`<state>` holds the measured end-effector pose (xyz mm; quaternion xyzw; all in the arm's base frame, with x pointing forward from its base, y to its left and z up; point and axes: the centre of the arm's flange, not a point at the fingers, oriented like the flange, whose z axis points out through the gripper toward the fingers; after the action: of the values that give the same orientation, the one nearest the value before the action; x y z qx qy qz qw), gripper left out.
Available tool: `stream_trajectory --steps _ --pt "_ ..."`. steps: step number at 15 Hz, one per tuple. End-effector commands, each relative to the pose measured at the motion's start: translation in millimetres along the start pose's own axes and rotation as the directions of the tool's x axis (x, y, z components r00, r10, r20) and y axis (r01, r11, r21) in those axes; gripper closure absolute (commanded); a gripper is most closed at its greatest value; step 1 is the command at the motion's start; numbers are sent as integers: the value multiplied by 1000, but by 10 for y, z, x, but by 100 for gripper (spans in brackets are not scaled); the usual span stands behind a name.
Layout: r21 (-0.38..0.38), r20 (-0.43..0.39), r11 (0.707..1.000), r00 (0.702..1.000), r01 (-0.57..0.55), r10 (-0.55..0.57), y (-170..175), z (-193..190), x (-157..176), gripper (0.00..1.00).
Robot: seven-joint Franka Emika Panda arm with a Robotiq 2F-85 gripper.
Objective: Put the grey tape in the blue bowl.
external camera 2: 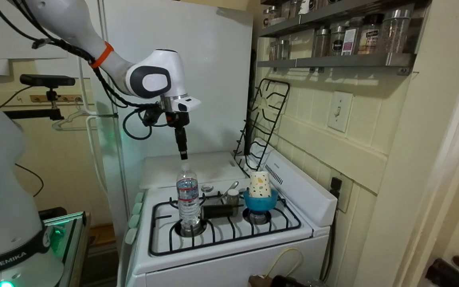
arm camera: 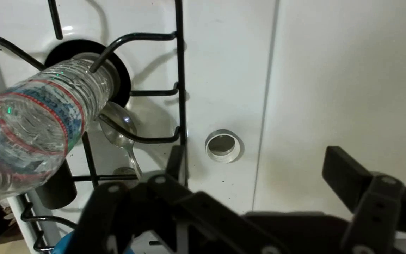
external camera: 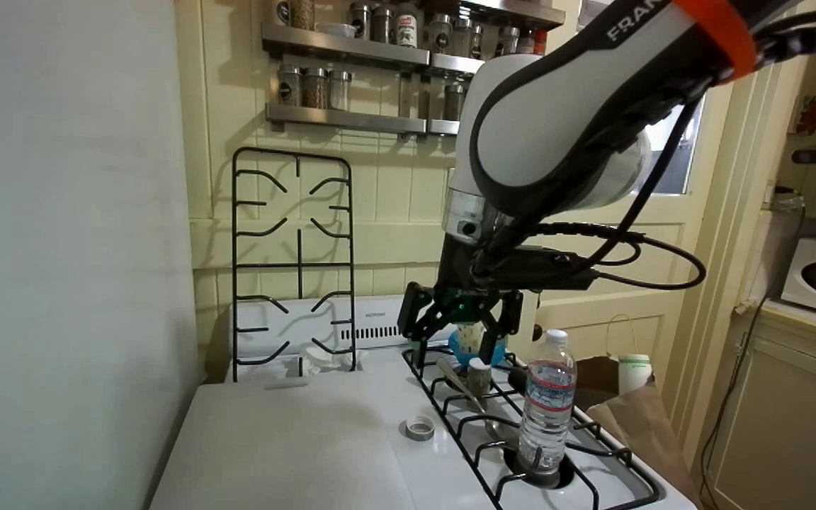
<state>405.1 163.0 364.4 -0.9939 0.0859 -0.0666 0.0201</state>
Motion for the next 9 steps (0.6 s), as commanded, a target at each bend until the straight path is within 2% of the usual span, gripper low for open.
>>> stream_trajectory --steps 1,5,9 --pt "-35 -30 994 995 -100 99 -29 46 -14 0" --pt "-54 -47 939 940 -339 337 -53 207 147 0" --pt "-51 39 847 846 -530 532 4 482 274 0"
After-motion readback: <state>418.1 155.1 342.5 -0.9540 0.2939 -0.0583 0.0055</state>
